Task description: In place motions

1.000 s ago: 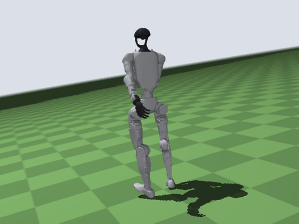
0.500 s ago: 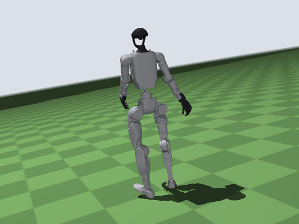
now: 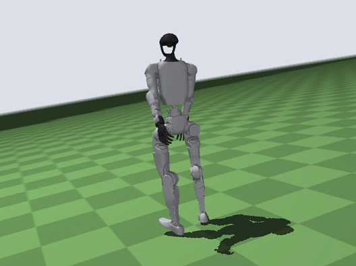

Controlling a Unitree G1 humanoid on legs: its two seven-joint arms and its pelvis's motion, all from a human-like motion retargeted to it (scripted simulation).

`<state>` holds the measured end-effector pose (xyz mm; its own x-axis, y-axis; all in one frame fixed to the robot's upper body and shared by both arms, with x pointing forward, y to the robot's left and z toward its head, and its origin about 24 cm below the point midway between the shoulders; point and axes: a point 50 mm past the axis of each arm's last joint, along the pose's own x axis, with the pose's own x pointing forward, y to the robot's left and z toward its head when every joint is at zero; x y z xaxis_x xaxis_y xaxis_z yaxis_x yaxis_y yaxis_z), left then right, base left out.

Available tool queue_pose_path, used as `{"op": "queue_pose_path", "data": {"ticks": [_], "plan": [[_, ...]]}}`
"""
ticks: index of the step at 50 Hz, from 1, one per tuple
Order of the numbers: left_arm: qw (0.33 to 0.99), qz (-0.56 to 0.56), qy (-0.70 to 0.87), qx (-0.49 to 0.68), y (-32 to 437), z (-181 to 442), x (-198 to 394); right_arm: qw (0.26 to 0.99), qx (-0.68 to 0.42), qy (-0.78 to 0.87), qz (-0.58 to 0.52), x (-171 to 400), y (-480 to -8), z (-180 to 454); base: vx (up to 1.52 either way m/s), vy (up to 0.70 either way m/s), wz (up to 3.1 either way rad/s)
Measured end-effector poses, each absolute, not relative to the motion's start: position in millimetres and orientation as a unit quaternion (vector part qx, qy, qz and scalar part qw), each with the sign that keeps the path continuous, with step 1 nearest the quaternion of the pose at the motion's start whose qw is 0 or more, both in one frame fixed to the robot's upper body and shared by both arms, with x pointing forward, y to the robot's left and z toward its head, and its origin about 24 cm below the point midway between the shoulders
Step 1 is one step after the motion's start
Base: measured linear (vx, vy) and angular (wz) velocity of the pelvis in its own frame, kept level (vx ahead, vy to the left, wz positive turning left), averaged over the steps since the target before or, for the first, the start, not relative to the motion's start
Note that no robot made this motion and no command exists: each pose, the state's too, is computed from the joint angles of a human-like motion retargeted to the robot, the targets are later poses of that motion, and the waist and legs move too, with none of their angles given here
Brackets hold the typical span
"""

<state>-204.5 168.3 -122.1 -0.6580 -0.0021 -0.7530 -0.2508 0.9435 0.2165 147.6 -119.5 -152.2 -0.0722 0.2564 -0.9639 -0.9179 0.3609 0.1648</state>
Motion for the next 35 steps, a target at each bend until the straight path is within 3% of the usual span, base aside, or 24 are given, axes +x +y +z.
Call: {"op": "queue_pose_path", "data": {"ticks": [5,10,13,17,22,26,30,35], "plan": [[0.330,0.077,0.940,-0.042,169,-80,-266,0.692,-0.269,0.388,0.546,213,-58,-106,-0.01,0.00,-0.12],[0.344,0.115,0.930,-0.052,174,-92,-249,0.723,-0.274,0.298,0.560,224,-47,-90,0.00,-0.03,0.20],[0.411,0.120,0.903,-0.035,180,-124,-199,0.713,-0.291,0.353,0.531,201,-70,-114,-0.01,-0.01,0.27],[0.542,0.146,0.826,-0.055,173,-167,-86,0.646,-0.297,0.526,0.466,132,-129,-158,-0.02,0.02,0.31],[0.724,0.104,0.665,-0.148,137,-174,83,0.500,-0.234,0.778,0.301,-4,-207,-171,-0.01,0.01,0.40],[0.853,-0.005,0.514,-0.087,121,-138,197,0.371,-0.130,0.905,0.161,-101,-248,-140,0.01,0.00,0.11],[0.924,-0.090,0.370,0.029,123,-88,271,0.347,-0.070,0.934,0.048,-158,-264,-116,0.00,0.00,-0.05],[0.942,-0.097,0.306,0.096,134,-67,290,0.357,-0.042,0.931,-0.062,-184,-269,-104,0.00,0.00,0.00]]}}
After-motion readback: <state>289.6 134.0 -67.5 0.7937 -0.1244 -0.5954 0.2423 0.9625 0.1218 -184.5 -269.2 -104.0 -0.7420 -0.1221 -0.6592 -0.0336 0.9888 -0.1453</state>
